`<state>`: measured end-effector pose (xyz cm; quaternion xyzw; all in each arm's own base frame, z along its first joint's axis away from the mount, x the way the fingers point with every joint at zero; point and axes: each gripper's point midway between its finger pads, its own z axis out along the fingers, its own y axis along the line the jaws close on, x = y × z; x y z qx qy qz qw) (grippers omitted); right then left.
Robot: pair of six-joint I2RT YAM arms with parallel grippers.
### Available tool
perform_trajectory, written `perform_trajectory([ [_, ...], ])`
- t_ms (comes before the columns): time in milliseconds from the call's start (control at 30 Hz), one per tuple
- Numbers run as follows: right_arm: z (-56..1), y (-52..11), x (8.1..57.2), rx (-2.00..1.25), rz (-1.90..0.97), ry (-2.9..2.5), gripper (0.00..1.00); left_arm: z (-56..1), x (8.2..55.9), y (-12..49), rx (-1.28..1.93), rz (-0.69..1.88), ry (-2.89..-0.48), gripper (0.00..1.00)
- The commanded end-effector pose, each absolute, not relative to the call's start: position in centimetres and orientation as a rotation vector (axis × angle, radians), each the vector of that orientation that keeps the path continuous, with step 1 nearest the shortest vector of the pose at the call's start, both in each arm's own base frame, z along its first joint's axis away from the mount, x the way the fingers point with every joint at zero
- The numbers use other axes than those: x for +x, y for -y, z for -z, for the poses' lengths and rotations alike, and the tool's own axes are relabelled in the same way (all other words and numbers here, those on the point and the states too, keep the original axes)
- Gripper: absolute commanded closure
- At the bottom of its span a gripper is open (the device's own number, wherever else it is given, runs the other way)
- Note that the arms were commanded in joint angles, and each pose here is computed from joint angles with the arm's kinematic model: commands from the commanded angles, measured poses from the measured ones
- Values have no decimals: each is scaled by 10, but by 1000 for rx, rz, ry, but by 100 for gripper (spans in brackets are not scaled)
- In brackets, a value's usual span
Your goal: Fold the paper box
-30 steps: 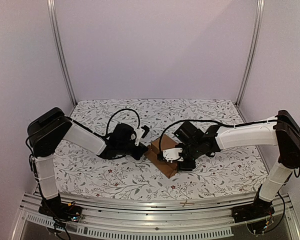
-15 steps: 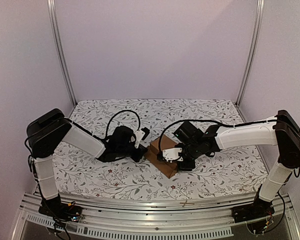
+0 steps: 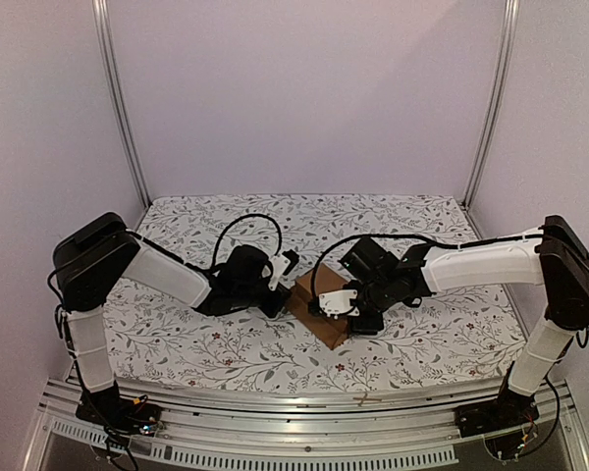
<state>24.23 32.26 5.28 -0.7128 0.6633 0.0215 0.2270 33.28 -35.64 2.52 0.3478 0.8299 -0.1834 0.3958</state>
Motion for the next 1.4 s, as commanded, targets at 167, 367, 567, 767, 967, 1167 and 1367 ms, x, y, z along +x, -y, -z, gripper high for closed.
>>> perform_trajectory([
  [167, -21, -310, 219, -2090, -110, -1896, 37, -48, 320, 387, 936, 539, -2056, 100],
  [367, -22, -310, 219, -2101, -112, -1883, 38, -55, 323, 393, 898, 594, -2114, 100],
  [567, -20, -310, 219, -2100, -114, -1890, 40, -59, 325, 394, 878, 619, -2134, 100],
  [767, -20, -313, 220, -2085, -117, -1907, 41, -63, 322, 398, 905, 613, -2109, 100],
  [967, -19, -312, 219, -2095, -123, -1910, 41, -66, 320, 399, 920, 589, -2084, 100],
  [1167, -19, -312, 219, -2109, -123, -1898, 41, -72, 323, 404, 938, 563, -2105, 100],
  [1367, -19, -315, 220, -2082, -133, -1925, 44, -78, 328, 408, 910, 567, -2130, 100],
])
